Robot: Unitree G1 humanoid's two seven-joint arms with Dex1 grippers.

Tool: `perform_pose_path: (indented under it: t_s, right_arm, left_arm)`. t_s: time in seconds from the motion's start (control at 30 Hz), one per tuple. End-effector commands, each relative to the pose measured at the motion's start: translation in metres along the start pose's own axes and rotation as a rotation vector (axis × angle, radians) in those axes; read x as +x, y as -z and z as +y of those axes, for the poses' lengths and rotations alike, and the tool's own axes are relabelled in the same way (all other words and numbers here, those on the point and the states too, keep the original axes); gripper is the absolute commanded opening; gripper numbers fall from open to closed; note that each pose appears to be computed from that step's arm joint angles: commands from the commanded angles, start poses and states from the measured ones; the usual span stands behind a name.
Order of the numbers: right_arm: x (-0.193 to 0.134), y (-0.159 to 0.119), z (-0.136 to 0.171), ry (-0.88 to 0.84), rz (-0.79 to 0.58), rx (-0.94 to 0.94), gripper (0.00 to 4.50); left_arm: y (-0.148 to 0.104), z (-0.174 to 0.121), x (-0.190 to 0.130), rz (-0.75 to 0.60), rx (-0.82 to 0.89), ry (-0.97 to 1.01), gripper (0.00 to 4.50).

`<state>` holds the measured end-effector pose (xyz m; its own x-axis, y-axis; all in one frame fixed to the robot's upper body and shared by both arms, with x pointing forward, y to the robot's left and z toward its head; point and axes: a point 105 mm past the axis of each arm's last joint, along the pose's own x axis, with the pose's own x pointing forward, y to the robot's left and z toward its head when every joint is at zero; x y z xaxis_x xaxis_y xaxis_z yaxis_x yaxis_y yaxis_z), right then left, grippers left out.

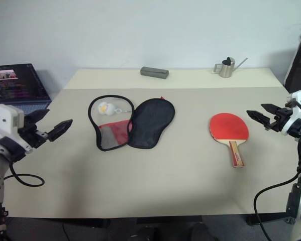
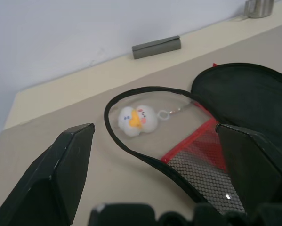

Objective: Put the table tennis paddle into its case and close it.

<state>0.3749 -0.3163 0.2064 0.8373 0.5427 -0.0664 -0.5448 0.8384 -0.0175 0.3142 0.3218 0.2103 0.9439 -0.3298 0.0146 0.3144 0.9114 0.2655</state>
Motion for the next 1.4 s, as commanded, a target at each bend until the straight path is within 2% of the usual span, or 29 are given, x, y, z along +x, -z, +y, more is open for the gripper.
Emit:
perform_pose_path:
  t_s: [0.03,0.23,0.37,0.53,0.7,0.83,1.03,1.4]
  right_arm:
    - [-0.005,-0.009,0.02,-0.131,0.066,-0.09,4.48]
    - [0.0,-0.013,0.052,-0.264,0.082,-0.1,4.48]
    - [0.01,-0.011,0.063,-0.29,0.078,-0.078,4.48]
    - [0.043,-0.009,0.086,-0.297,0.035,0.039,4.48]
    - [0.065,0.0,0.107,-0.284,0.081,0.119,4.48]
    - [0.087,0.005,0.133,-0.309,0.095,0.18,4.48]
    - [0.128,0.012,0.174,-0.308,0.135,0.152,4.48]
    - [0.183,0.025,0.22,-0.226,0.211,0.168,4.48]
  left_arm:
    - [-0.016,-0.002,-0.006,-0.017,0.018,0.052,4.5]
    - [-0.021,-0.004,-0.008,-0.017,0.02,0.088,4.5]
    - [-0.024,-0.006,-0.008,-0.018,0.023,0.11,4.5]
    - [-0.025,-0.021,-0.005,-0.008,0.017,0.197,4.5]
    - [-0.018,-0.031,-0.006,0.026,-0.037,0.28,4.5]
    - [-0.015,-0.027,-0.003,0.047,-0.055,0.297,4.5]
    - [-0.011,-0.027,0.001,0.07,-0.062,0.335,4.5]
    - [-0.013,-0.027,0.006,0.068,-0.035,0.358,4.5]
